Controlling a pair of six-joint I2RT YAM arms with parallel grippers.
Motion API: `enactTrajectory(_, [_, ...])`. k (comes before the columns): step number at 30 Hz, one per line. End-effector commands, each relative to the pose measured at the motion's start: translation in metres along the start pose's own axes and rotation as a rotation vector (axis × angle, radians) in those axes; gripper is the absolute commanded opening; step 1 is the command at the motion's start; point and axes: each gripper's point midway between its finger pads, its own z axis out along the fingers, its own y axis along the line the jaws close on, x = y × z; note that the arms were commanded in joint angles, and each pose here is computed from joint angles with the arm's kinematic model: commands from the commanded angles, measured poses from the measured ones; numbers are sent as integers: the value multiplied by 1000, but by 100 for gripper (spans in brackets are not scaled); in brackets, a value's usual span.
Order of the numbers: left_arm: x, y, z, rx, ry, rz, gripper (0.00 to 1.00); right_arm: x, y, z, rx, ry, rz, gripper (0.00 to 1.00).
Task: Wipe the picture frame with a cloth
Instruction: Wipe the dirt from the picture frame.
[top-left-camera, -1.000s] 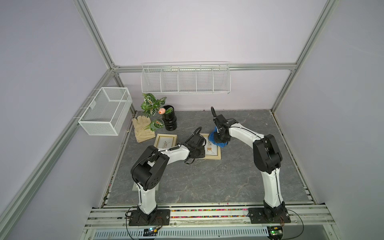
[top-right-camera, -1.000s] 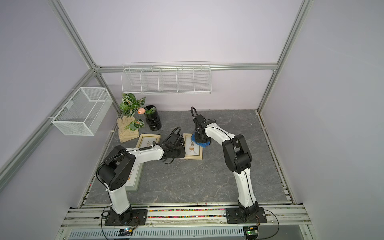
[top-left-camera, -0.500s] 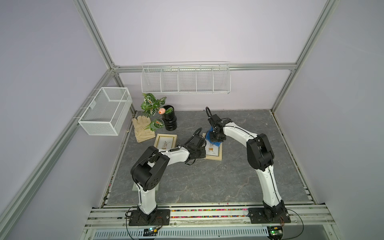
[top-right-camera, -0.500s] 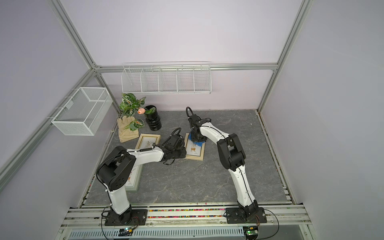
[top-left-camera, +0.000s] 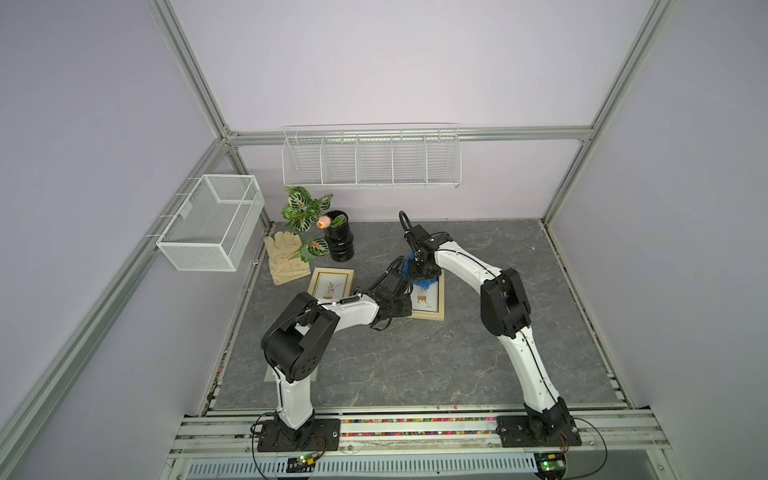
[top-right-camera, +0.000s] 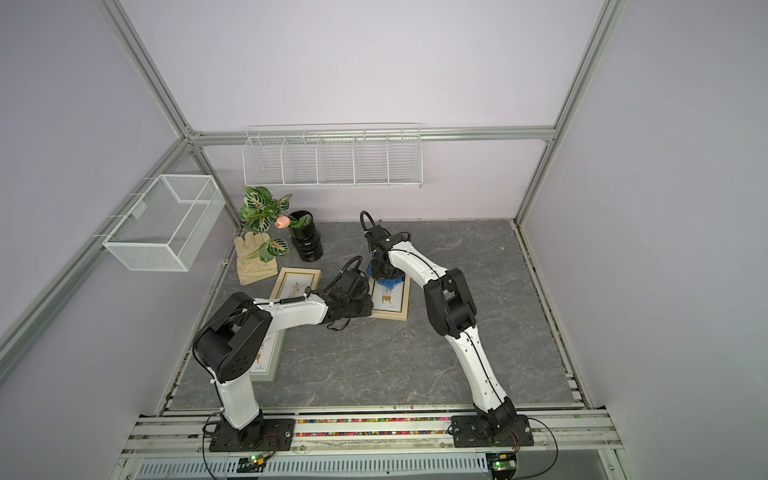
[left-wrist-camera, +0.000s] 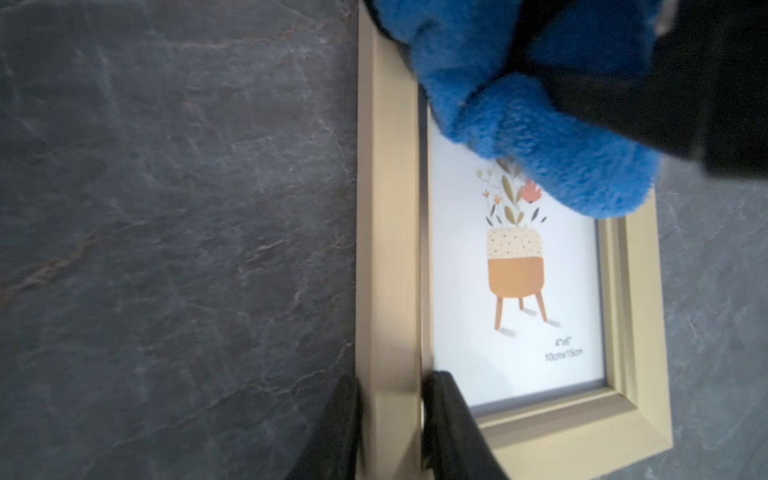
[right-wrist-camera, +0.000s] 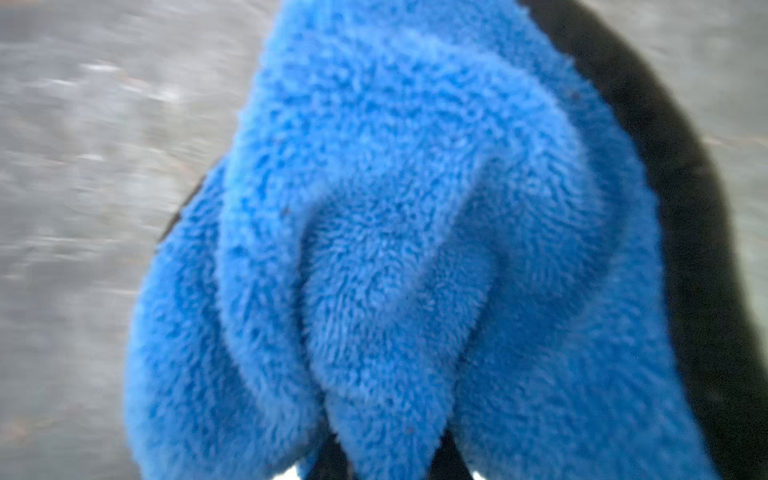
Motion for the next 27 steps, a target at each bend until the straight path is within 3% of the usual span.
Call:
enactTrajectory(1, [94,55,12,-181,295,5,29,7,-50,2,120,27,49,9])
enactTrajectory(10, [94,56,12,-189,290,-4,28,4,25,15,15,59,-39,8])
enactTrajectory(20, [99,64,9,-215,281,-25,28,-8,-45,3,150,41,19,7])
enactTrajectory(27, [101,67,12,-228,285,-29,28,-2,-1,3,69,36,-27,8])
